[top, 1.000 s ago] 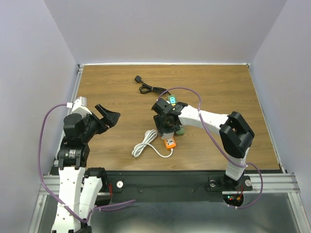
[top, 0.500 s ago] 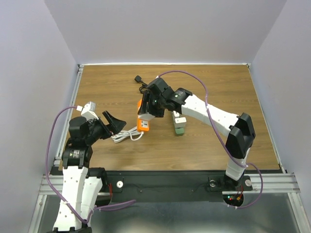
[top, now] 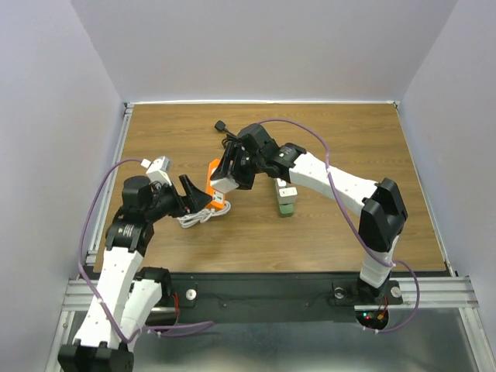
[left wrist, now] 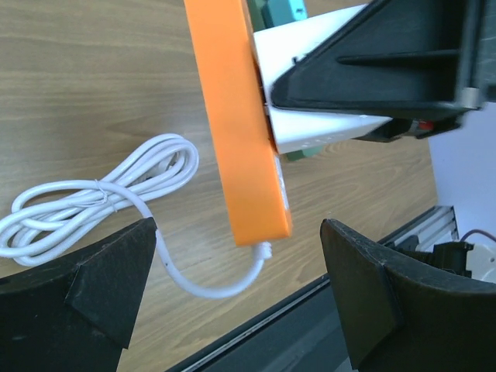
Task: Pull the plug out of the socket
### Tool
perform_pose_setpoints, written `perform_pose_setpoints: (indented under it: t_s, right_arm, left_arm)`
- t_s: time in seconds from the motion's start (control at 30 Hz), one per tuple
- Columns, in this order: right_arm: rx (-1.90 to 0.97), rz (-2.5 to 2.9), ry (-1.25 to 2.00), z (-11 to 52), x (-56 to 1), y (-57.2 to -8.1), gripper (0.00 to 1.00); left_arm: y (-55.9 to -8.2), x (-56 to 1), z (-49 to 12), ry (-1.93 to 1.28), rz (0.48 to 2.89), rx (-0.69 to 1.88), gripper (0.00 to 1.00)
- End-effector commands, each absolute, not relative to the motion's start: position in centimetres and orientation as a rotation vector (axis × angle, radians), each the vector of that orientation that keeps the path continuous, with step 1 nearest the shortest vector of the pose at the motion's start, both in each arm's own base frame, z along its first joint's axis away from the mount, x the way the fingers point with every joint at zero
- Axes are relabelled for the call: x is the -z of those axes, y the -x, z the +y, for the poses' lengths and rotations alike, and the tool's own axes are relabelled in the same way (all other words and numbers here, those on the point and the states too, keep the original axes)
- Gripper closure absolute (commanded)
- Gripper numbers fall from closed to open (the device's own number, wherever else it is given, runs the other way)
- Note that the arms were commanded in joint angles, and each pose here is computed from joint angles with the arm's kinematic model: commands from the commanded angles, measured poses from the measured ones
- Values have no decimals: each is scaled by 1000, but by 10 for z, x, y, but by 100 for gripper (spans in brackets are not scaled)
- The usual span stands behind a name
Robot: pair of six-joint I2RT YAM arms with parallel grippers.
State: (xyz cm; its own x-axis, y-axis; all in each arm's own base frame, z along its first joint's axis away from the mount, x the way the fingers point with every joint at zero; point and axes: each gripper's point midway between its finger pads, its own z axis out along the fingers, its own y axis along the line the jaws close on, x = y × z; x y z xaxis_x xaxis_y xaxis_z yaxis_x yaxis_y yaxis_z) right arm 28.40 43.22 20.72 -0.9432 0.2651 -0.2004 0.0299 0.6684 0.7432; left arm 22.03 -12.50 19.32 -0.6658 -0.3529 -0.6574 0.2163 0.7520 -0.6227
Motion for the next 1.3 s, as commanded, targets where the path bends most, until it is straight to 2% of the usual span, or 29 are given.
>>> perform_pose_setpoints:
  t_s: [0.0,0.23,0.5,0.63,0.67,0.73,0.77,0.83,1.27]
  right_arm:
    - [-1406,2413,-161,451,-276,-281,100]
    - [-1438,2403,-123,453,-282,-278,100]
    - [-1447,2403,-101,455,-281,-276,100]
    - [-1451,2381,-104,456,-286,-279,99]
    - [-1456,2383,-94,457,-287,-278,100]
    - [-1452,2388,-94,456,-284,-278,100]
    - [-1446,2387,-101,455,-284,-278,100]
    - [-1439,2381,-104,453,-285,-278,100]
    - [-1330,2320,-274,408,-286,-286,100]
  left_arm:
    - [-238,-218,-132,-7,2058,837,1]
    - [-256,-208,-137,-29,2111,764,1]
    - [-255,-202,-161,-96,2142,851,1]
    - [-253,-197,-168,-114,2155,870,16]
    - [-253,-195,-169,-114,2158,872,32]
    - [-252,-193,-169,-121,2163,878,56]
    - [-252,-193,-170,-119,2163,878,78]
    - [-253,-194,-166,-103,2160,854,98]
    - [-266,-163,-135,157,2261,641,100]
